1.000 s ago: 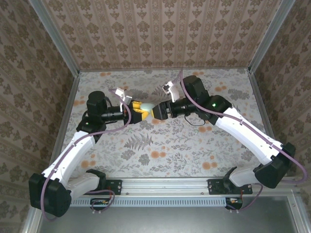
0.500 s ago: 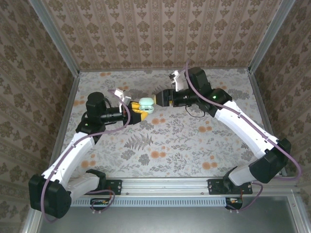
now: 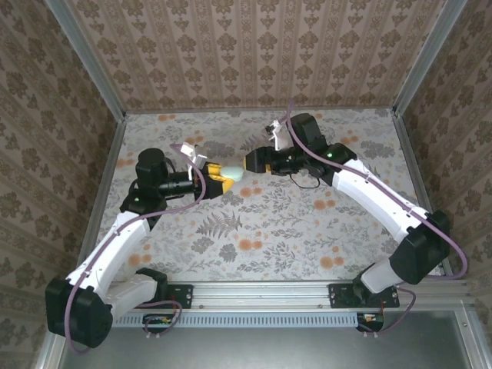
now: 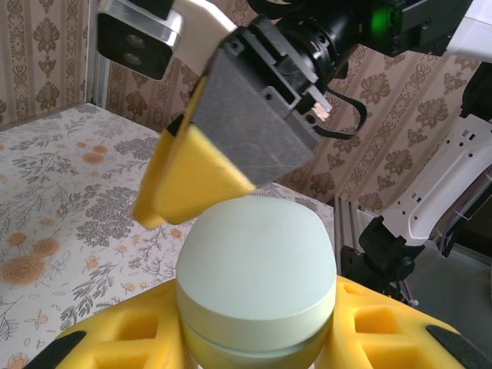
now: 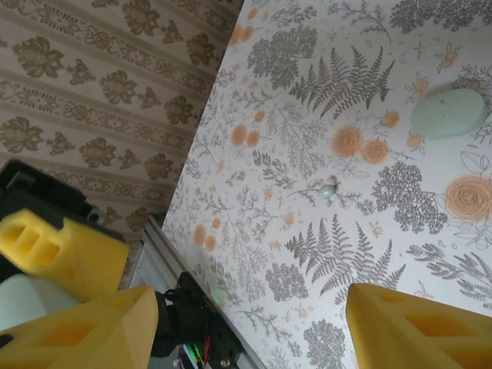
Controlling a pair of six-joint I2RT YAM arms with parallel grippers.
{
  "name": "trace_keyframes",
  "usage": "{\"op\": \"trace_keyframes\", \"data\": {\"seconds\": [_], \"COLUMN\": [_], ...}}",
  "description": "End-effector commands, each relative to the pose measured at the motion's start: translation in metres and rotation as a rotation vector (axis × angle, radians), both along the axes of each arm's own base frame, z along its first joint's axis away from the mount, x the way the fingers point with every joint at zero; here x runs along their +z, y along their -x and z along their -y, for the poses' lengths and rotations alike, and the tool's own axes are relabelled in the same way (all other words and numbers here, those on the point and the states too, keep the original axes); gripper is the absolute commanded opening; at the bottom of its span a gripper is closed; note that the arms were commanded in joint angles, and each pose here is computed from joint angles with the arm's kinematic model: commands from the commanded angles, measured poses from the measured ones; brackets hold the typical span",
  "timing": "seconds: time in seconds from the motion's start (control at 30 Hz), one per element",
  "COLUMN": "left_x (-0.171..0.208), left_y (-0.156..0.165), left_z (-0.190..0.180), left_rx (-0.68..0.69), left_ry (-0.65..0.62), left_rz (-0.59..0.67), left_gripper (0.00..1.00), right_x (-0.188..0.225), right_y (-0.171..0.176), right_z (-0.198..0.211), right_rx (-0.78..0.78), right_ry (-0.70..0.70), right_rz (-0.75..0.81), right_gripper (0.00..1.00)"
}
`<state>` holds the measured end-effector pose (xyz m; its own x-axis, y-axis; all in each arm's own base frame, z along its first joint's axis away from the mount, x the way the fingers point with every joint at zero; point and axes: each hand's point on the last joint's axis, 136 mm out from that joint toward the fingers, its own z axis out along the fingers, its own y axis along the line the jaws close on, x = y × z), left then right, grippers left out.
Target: Insert the wireless bluetooth earbuds into the charging case
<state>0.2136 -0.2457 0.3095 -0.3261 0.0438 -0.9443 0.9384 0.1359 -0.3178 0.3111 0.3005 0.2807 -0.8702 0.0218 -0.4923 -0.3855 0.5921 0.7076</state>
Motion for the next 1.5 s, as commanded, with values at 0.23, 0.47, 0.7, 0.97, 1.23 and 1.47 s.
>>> {"op": "trace_keyframes", "data": {"seconds": [0.23, 0.47, 0.7, 0.97, 1.23, 1.47], "left_x": [-0.013, -0.038, -0.051, -0.047, -0.047, -0.046], "left_y": [-0.012, -0.019, -0.02, -0.011, -0.006, 0.001], "left_z": [-0.016, -0.057, -0.105, -0.124, -0.124, -0.127], "left_rx": [0.085, 0.307, 0.597, 0.702, 0.685, 0.694], "left_ry": [-0.052, -0.177, -0.306, -0.334, -0.349, -0.356], "left_rz": [-0.026, -0.046, 0.024, 0.105, 0.127, 0.149], "left_gripper": [0.07, 0.07, 0.07, 0.07, 0.06, 0.06], "right_x": [-0.04, -0.115, -0.181, -0.221, -0.241, -0.252], "right_y": [0.013, -0.001, -0.002, -0.006, -0.016, -0.02], "right_z": [0.011, -0.022, -0.09, -0.131, -0.137, -0.147], "right_rx": [-0.034, -0.091, -0.038, -0.072, -0.104, -0.085], "right_ry": [0.134, 0.233, 0.342, 0.392, 0.499, 0.581], "right_rz": [-0.007, -0.131, -0.267, -0.325, -0.312, -0.285], "right_gripper": [0.67, 0.61, 0.49, 0.36, 0.37, 0.4]}}
